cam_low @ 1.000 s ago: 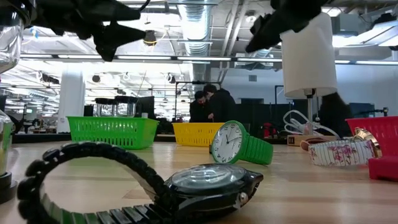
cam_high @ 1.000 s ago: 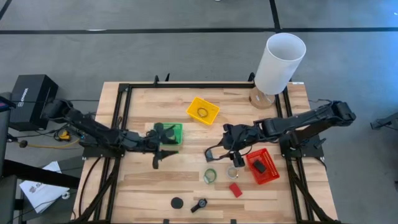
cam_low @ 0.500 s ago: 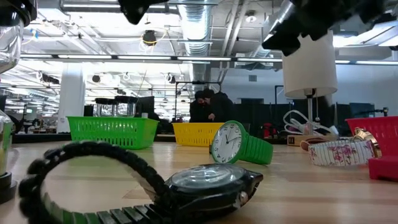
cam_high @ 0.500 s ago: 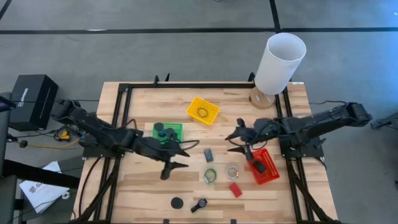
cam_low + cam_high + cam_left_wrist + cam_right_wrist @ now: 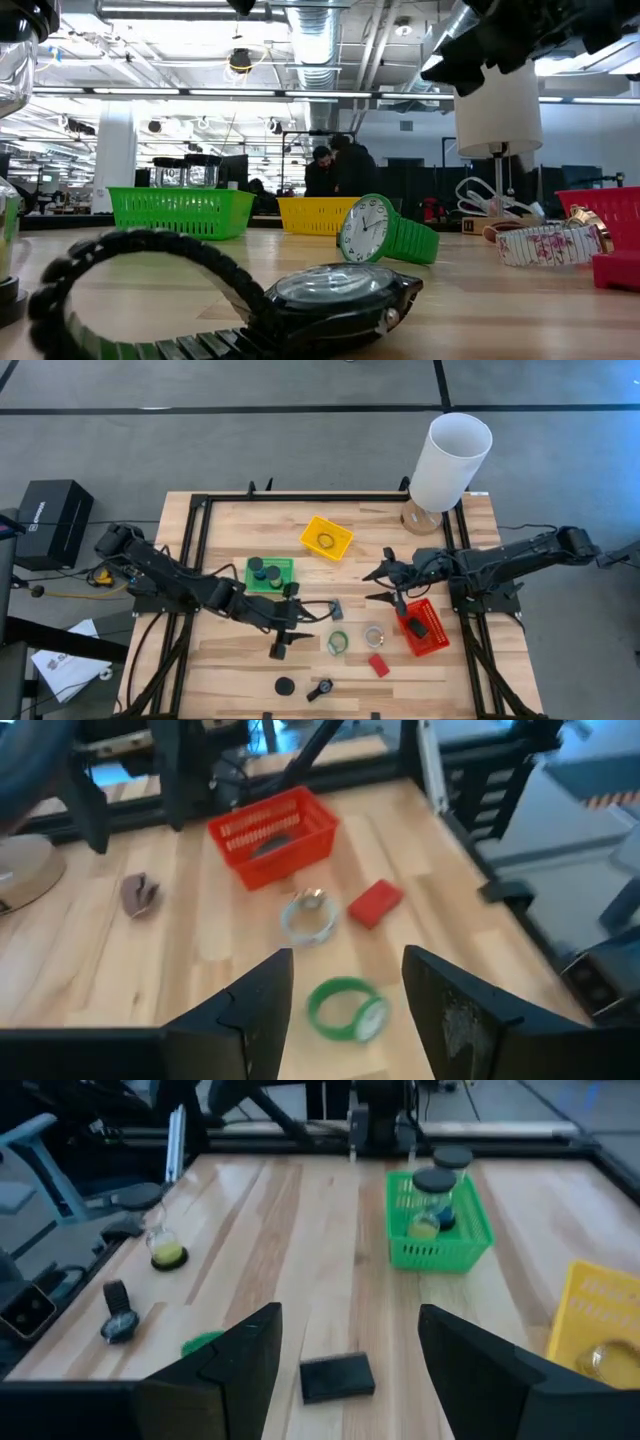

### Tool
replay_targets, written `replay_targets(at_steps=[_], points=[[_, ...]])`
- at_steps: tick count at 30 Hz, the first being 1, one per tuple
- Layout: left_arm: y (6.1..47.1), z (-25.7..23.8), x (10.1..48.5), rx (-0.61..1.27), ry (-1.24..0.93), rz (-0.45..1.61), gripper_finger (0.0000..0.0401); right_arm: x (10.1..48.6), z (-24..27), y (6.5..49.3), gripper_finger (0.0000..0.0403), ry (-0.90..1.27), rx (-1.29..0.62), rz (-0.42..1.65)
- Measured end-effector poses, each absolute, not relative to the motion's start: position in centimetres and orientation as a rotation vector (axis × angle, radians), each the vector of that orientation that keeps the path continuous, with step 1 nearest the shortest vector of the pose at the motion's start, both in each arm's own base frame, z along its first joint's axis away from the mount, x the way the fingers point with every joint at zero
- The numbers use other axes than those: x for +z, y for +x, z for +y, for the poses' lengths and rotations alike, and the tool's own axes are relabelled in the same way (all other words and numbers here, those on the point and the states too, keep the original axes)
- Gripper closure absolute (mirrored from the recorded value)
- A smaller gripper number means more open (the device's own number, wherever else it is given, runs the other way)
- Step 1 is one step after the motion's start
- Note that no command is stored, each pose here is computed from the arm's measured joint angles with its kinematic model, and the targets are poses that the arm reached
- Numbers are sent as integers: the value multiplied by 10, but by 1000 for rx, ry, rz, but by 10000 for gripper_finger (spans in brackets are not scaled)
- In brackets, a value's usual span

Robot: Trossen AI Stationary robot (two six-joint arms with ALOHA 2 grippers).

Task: Pick & Place Office items
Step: Put the brown watch into the yellow basket

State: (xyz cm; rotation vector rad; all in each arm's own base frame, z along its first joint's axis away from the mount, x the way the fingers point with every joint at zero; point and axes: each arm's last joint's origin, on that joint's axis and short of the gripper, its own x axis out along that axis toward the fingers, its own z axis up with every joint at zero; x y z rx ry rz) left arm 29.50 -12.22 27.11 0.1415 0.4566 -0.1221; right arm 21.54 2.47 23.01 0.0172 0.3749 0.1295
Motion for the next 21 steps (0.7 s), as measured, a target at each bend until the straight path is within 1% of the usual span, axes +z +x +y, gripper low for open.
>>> replay_targets(at_steps=[4,8,10,15,18,21], points=[[317,-99,255,-125,190,519,210,226,25,223,176,-9,132,364],[343,-72,243,-201,219,566,198,225,23,231,176,-36,124,324],[351,-61,237,-207,222,593,193,223,21,235,176,-35,115,317],[349,-44,232,-142,230,644,191,207,14,245,176,-6,52,382],[338,-40,238,-79,250,660,196,189,7,254,176,13,12,447],[325,-37,252,-39,258,622,202,175,4,261,176,85,-36,497]])
